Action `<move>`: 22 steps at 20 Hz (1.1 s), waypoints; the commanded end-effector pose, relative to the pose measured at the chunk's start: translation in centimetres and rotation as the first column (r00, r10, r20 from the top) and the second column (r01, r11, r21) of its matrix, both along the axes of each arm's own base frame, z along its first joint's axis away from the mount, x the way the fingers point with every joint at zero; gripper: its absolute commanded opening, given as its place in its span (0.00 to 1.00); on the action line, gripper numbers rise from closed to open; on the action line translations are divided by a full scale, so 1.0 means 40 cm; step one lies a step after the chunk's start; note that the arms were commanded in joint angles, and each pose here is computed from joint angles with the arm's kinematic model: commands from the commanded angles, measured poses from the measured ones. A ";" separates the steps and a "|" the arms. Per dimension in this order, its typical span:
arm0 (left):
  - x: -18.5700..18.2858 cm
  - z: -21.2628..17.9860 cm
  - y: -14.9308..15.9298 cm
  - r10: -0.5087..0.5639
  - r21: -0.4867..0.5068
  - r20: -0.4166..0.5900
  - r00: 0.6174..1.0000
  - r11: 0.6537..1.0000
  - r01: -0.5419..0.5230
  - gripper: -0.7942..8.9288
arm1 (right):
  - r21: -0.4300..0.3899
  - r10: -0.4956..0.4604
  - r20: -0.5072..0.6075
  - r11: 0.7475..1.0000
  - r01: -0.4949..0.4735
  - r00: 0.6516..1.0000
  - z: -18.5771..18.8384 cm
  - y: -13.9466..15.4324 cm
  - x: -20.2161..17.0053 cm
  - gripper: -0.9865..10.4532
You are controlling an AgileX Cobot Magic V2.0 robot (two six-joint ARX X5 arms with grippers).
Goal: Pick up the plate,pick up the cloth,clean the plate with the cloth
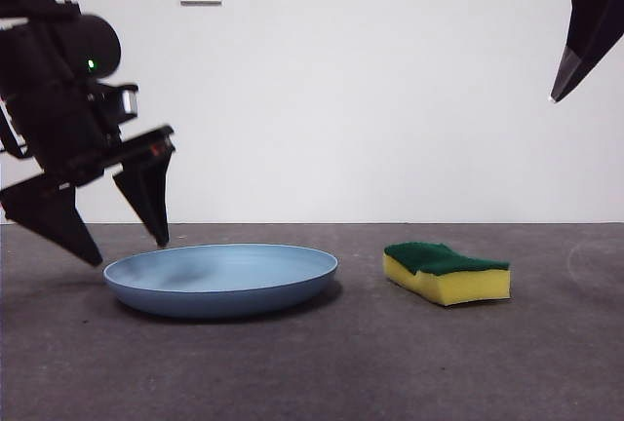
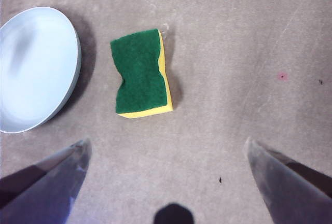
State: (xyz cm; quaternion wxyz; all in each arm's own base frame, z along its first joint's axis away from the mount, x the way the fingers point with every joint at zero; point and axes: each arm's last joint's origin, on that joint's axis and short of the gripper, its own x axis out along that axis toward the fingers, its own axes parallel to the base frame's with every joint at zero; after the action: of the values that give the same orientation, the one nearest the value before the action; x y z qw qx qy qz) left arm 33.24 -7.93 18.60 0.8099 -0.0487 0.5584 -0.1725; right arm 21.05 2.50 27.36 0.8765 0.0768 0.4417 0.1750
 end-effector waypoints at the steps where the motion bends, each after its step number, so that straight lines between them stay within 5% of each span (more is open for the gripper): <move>1: 0.007 -0.025 -0.009 -0.016 0.015 -0.014 1.000 1.000 0.016 0.50 | 0.005 -0.002 -0.002 1.000 0.002 1.000 0.001 0.002 0.000 0.53; 15: 0.015 -0.063 -0.034 -0.030 0.033 -0.034 0.999 0.999 0.031 0.49 | 0.003 -0.003 -0.001 1.000 0.003 1.000 0.001 0.001 0.000 0.53; 18: 0.014 -0.063 -0.042 -0.054 0.036 -0.023 0.998 0.998 0.055 0.05 | 0.003 -0.004 -0.001 1.000 0.004 1.000 0.001 0.001 0.000 0.53; 22: 0.017 -0.061 -0.047 -0.072 0.037 -0.003 0.997 0.997 0.072 0.07 | 0.015 -0.012 0.033 1.000 0.012 0.999 0.007 0.002 0.007 0.52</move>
State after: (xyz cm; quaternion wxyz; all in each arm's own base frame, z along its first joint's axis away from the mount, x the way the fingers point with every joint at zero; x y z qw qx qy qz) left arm 33.90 -9.69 16.77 0.8080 -0.0211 0.5585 -0.1864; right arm 21.29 2.52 27.55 0.8830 0.0799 0.4284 0.1744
